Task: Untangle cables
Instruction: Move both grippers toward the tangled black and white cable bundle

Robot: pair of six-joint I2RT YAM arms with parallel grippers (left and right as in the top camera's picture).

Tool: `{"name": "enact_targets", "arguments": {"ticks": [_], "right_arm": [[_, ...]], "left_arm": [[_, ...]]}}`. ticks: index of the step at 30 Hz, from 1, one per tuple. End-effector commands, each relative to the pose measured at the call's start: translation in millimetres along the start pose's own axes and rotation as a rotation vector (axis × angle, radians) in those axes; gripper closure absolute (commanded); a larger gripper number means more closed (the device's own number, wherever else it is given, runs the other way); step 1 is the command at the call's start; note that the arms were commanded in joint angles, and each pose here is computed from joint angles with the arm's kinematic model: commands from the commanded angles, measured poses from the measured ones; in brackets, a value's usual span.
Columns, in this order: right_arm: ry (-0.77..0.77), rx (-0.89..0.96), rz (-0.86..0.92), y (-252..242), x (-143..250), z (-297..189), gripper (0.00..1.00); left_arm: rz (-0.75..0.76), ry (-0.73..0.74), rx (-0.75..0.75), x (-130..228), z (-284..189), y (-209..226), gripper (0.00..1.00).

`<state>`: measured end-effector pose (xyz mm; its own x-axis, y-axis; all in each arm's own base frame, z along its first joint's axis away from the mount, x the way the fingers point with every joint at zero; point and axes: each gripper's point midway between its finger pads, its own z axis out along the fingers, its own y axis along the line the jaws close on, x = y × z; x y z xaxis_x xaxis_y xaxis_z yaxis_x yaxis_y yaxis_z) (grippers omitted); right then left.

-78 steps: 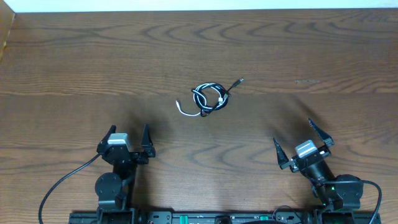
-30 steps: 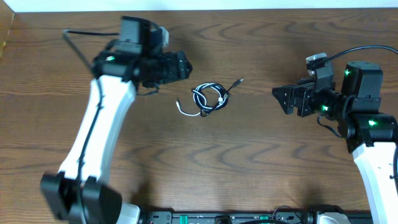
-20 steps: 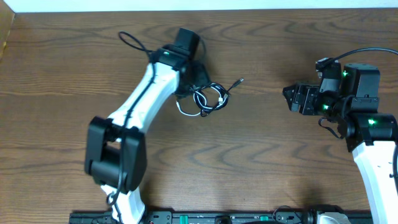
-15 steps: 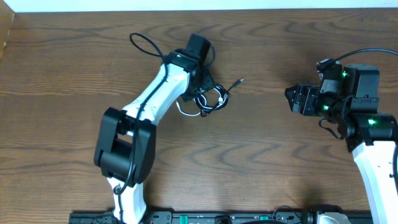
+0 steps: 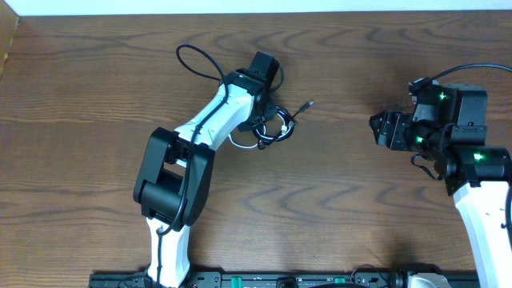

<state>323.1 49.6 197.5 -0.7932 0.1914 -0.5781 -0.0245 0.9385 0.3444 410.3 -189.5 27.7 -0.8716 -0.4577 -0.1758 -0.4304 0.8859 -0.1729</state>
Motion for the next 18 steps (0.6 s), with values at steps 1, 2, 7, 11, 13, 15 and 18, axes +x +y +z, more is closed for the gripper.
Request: {"name": "enact_targets", "arguments": {"ticks": [1, 2, 7, 11, 13, 15, 18], "right_arm": [[-0.020, 0.010, 0.013, -1.8, -7.4, -4.0, 0.27], [-0.020, 0.010, 0.013, -1.8, -7.3, -4.0, 0.28], [-0.019, 0.010, 0.013, -1.7, -7.0, -3.9, 0.27], [-0.022, 0.001, 0.030, -0.1, -8.1, -4.0, 0.25], [-0.027, -0.035, 0.026, 6.3, -9.8, -4.1, 0.24], [-0.034, -0.082, 0.018, 14.7, -12.4, -4.6, 0.24], [-0.046, -0.155, 0.000, 29.1, -16.5, -6.0, 0.25]], "left_arm": [[-0.008, -0.009, -0.057, 0.5, 15.7, 12.1, 0.72], [-0.007, -0.005, -0.062, 1.8, 18.6, 13.0, 0.74], [-0.006, 0.013, -0.085, 5.7, 29.6, 18.0, 0.92], [0.056, 0.013, -0.072, 4.9, 27.4, 15.2, 0.93], [0.132, 0.018, -0.030, 4.4, 15.5, 7.1, 0.93], [0.172, 0.025, 0.027, 5.6, -0.4, -2.6, 0.93], [0.230, 0.048, 0.198, 12.0, -46.7, -29.4, 0.93]]}}
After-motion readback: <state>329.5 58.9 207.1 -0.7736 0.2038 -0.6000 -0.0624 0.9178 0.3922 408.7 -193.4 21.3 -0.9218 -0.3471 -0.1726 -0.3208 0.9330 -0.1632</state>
